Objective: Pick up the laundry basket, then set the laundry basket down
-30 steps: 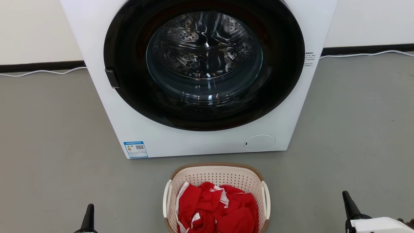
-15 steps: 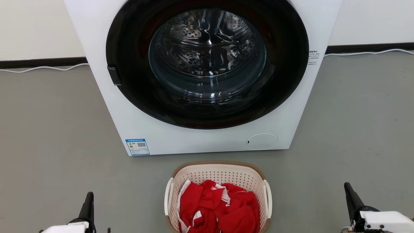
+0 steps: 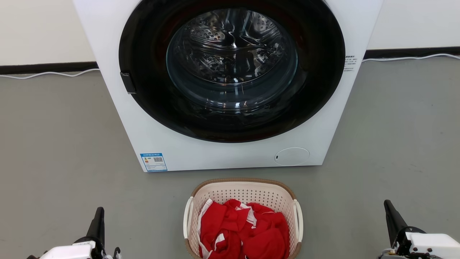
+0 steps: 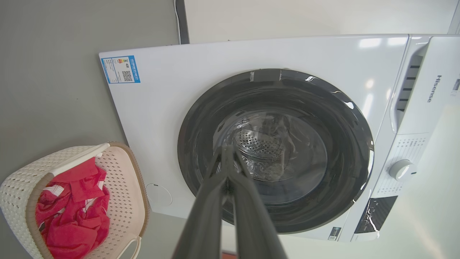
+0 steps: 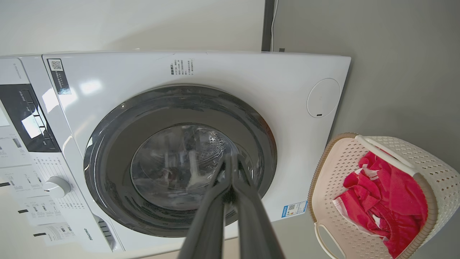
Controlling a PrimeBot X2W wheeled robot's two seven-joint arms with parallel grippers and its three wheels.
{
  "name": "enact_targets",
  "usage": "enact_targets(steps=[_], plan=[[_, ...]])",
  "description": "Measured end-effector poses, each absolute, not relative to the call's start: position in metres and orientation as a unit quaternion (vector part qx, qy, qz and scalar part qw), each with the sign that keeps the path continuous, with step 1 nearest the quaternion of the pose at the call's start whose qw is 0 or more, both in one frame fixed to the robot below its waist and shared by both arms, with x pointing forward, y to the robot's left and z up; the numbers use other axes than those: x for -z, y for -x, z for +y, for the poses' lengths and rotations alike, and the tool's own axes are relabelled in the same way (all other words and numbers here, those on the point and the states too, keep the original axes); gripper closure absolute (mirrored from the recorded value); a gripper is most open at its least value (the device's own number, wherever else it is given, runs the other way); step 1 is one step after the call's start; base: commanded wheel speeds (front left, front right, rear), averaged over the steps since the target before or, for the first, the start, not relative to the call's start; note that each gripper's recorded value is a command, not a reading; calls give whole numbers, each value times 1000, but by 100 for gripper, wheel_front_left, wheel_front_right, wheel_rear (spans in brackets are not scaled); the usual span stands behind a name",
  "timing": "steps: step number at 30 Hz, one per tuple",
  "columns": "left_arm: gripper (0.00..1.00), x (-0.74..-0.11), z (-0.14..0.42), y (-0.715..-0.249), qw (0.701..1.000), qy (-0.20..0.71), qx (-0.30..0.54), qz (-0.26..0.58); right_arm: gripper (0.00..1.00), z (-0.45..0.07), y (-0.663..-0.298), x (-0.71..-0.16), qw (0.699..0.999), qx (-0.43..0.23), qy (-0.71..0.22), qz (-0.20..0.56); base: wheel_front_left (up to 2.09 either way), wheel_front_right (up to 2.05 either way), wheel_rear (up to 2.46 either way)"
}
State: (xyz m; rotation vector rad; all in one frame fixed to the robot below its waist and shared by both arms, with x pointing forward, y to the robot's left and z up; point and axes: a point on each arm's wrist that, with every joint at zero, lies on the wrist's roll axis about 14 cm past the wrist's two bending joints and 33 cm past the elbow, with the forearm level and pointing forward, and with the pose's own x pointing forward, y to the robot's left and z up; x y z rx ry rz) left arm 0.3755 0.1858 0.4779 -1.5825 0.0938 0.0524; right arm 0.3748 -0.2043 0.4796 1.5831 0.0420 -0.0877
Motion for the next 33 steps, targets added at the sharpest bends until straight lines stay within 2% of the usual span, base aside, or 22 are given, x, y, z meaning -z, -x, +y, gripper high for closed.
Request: enact_targets(steps=[33], plan=[[100, -478, 186, -375, 702, 711, -24, 42, 100, -204, -375, -480, 702, 39, -711, 19, 0, 0, 0]])
